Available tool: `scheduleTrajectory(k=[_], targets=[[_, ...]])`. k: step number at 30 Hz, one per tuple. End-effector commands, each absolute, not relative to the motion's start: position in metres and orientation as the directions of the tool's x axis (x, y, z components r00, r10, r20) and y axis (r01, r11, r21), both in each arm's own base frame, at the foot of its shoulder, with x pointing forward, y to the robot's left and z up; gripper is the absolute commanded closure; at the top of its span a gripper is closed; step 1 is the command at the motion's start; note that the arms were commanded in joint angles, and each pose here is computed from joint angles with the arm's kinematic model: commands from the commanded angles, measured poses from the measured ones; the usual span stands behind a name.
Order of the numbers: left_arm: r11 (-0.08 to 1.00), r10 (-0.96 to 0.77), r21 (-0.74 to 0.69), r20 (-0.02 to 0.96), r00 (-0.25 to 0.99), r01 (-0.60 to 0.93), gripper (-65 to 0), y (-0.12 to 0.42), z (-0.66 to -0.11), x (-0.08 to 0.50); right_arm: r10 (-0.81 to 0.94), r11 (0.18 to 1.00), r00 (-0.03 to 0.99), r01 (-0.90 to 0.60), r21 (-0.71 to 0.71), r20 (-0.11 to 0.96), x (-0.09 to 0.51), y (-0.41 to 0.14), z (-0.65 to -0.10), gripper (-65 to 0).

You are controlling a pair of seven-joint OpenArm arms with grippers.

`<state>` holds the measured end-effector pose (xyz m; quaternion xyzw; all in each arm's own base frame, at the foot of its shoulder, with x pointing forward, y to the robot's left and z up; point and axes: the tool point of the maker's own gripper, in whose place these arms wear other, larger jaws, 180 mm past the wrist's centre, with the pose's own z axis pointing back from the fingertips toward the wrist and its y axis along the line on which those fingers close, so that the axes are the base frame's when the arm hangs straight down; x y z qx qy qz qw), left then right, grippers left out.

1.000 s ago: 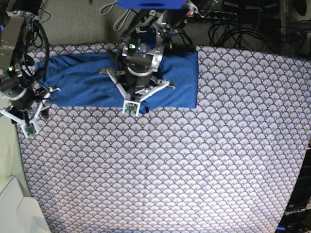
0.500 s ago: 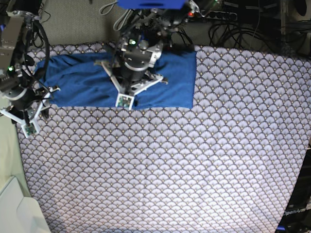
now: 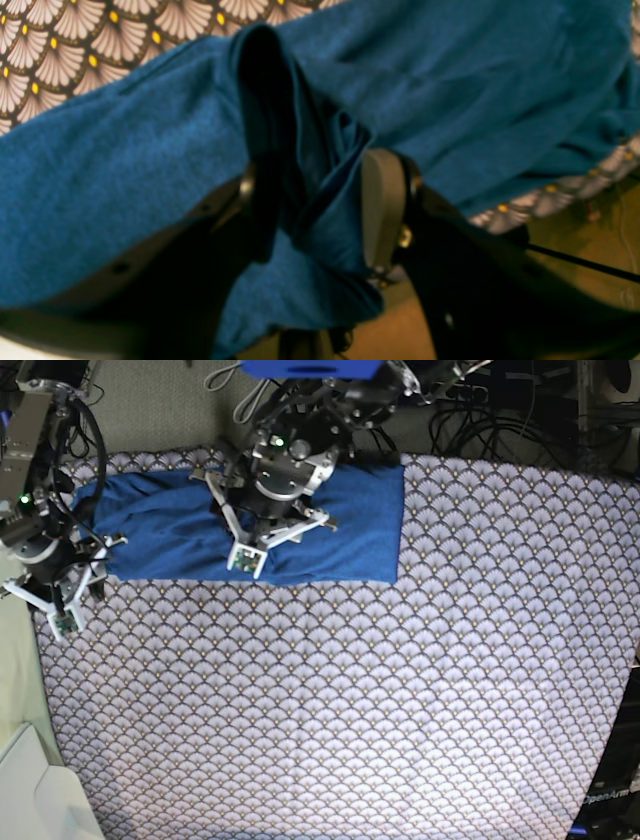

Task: Fold the T-shirt properly
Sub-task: 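Open the left gripper and lift it away from the folded strip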

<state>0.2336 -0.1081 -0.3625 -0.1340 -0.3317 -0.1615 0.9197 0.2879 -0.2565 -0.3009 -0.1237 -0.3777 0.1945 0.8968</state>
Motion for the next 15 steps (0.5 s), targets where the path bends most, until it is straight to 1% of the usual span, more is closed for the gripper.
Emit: scheduleTrajectory(k=[1, 4, 7, 11, 13, 15], targets=[[0.915, -0.147, -0.165, 0.715, 0.683, 0.369, -26.4, -0.109, -0.336, 0.248, 0.461, 0.884, 0.609, -0.251, -0.395, 0.645, 0.294, -0.259, -0.289, -29.5], [0.924, -0.051, -0.213, 0.753, 0.656, 0.317, -26.3, -0.095, -0.309, 0.260, 0.461, 0.884, 0.609, -0.251, -0.395, 0.645, 0.294, -0.259, -0.289, -29.5], [0.929, -0.025, -0.213, 0.780, 0.625, 0.303, -26.4, -0.079, -0.295, 0.265, 0.461, 0.884, 0.610, -0.249, -0.395, 0.645, 0.294, -0.259, -0.288, -29.5], [0.939, -0.065, -0.166, 0.773, 0.631, 0.300, -26.3, -0.065, -0.306, 0.265, 0.461, 0.884, 0.609, -0.249, -0.396, 0.646, 0.294, -0.259, -0.288, -29.5], [0.946, -0.097, -0.133, 0.754, 0.650, 0.295, -26.3, -0.052, -0.320, 0.260, 0.462, 0.883, 0.608, -0.251, -0.396, 0.645, 0.294, -0.259, -0.288, -29.5], [0.961, -0.103, -0.106, 0.723, 0.683, 0.257, -26.5, -0.032, -0.338, 0.255, 0.483, 0.873, 0.601, -0.277, -0.401, 0.636, 0.293, -0.256, -0.289, -29.5]])
